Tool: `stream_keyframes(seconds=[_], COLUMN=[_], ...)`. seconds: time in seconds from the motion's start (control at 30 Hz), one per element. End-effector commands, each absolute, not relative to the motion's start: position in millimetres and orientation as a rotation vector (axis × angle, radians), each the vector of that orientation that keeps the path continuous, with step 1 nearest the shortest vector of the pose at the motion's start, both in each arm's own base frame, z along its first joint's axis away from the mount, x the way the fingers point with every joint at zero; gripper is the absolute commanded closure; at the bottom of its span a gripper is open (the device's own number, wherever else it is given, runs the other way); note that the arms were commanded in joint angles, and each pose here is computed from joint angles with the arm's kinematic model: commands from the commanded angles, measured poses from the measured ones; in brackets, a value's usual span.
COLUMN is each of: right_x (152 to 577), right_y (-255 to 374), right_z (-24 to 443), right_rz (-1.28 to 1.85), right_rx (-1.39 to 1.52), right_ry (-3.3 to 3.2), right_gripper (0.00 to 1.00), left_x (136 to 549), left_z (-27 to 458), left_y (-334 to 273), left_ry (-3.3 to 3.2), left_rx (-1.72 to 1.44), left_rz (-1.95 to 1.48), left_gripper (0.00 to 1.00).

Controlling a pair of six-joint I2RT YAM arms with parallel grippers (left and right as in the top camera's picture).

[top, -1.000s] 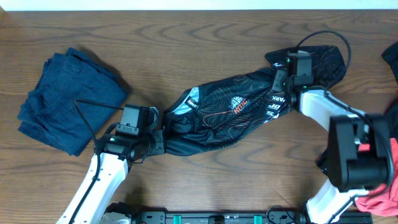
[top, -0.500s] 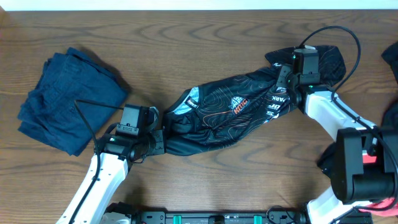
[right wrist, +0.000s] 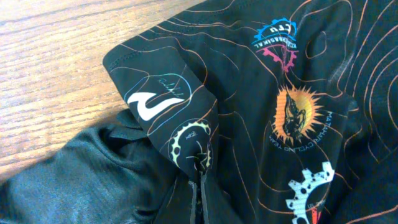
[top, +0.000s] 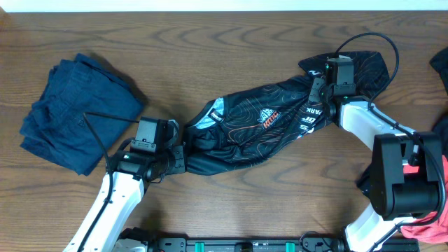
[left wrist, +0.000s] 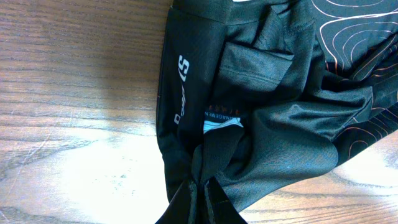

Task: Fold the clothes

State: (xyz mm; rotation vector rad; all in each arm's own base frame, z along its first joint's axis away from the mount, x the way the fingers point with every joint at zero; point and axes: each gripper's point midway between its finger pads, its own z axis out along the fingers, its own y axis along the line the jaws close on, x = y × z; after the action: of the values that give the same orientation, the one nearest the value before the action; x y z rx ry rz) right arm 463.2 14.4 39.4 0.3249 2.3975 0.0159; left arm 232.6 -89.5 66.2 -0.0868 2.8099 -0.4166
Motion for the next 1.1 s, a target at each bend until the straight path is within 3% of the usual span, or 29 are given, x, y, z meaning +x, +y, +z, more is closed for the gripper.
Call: stream_keyframes(seconds=[0.0, 0.17, 0.37, 0.5, 0.6, 0.8, 0.93, 1.07], right_x=[463, 451, 424, 375, 320, 222, 200, 206], right_y=[10, 9, -30, -57, -66, -56, -53, -49], right_z=[39, 63, 176, 231, 225, 161, 125, 117], right_rz=[0.000, 0.003, -0.011, -0.010, -0.056, -0.130, -0.155, -0.109], right_rx=[0.331, 0.318, 0.429, 0.529, 0.600, 0.755, 0.776, 0.785], right_ry=[2.397, 2.418, 2.281, 2.233, 2.348, 2.735, 2.850, 2.838], right_gripper=[0.99, 0.99, 0.99, 0.99, 0.99, 0.98, 0.85, 0.77], left_x=[241, 247, 278, 285, 268, 208, 199, 200], left_z=[76, 85, 158, 212, 216, 169, 154, 148], left_y=[-90, -91, -97, -96, -91, -79, -73, -57], left_ry=[2.777, 2.742, 2.519, 2.375, 2.400, 2.712, 2.783, 2.802], left_rx=[-0.094, -0.088, -0.010, 0.015, 0.006, -0.043, -0.059, -0.088], left_rz=[-0.421, -0.430, -0.459, -0.471, -0.466, -0.414, -0.371, -0.233], left_gripper=[0.94, 0.94, 0.94, 0.94, 0.94, 0.94, 0.94, 0.94])
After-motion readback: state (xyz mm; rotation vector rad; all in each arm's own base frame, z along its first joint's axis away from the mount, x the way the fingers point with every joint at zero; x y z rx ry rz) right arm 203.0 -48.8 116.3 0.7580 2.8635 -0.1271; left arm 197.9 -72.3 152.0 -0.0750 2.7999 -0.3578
